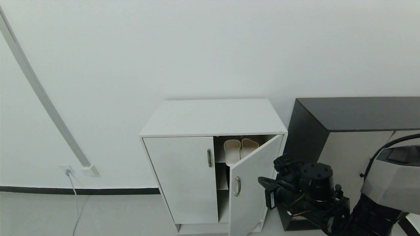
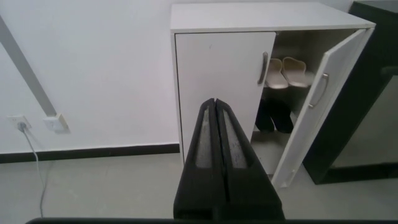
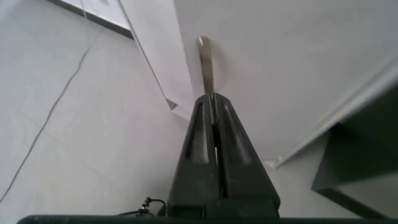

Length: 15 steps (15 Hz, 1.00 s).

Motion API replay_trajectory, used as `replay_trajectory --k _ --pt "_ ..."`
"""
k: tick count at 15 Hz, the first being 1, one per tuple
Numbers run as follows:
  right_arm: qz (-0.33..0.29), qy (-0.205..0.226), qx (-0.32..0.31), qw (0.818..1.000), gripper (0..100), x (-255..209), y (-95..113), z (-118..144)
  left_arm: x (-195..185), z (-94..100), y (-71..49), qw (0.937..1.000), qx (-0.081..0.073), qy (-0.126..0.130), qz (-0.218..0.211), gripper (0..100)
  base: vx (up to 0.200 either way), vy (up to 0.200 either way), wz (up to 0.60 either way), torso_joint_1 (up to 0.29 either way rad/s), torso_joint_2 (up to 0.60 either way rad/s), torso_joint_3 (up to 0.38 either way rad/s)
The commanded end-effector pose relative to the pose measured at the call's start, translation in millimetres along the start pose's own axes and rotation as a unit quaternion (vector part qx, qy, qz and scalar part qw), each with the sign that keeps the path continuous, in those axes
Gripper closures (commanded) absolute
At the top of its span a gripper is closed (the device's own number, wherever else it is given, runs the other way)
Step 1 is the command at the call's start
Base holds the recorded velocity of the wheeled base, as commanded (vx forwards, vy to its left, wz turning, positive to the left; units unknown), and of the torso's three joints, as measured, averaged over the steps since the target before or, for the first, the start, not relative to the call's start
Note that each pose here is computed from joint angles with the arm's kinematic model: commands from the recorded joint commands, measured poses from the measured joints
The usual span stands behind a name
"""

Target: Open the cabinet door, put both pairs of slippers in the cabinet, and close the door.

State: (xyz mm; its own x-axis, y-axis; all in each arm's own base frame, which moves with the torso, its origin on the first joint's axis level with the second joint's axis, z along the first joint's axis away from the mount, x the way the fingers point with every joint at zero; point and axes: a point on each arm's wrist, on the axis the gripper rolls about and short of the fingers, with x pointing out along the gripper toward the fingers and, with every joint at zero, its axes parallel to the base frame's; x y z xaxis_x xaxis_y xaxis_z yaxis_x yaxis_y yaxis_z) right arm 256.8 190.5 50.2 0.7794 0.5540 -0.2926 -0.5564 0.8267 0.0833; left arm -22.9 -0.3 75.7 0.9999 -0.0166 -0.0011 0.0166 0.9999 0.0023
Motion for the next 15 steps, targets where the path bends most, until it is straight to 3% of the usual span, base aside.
replay_trajectory --k 1,6,15 --pt "0.0 0.012 0.0 1.0 100 4.1 0.3 -7.5 0.0 0.1 0.0 1.0 0.0 -0.001 0.001 100 0.0 0.0 0.0 0.0 0.0 0.0" --pt "-0.005 -0.01 0.001 1.0 100 32.2 -1.8 -7.1 0.0 0.1 0.0 1.0 -0.001 -0.001 0.001 100 0.0 0.0 0.0 0.0 0.0 0.0" --pt "-0.021 -0.012 0.006 1.0 100 89.2 -14.3 -4.6 0.0 0.1 0.0 1.0 -0.001 -0.001 0.001 100 0.0 0.0 0.0 0.0 0.0 0.0"
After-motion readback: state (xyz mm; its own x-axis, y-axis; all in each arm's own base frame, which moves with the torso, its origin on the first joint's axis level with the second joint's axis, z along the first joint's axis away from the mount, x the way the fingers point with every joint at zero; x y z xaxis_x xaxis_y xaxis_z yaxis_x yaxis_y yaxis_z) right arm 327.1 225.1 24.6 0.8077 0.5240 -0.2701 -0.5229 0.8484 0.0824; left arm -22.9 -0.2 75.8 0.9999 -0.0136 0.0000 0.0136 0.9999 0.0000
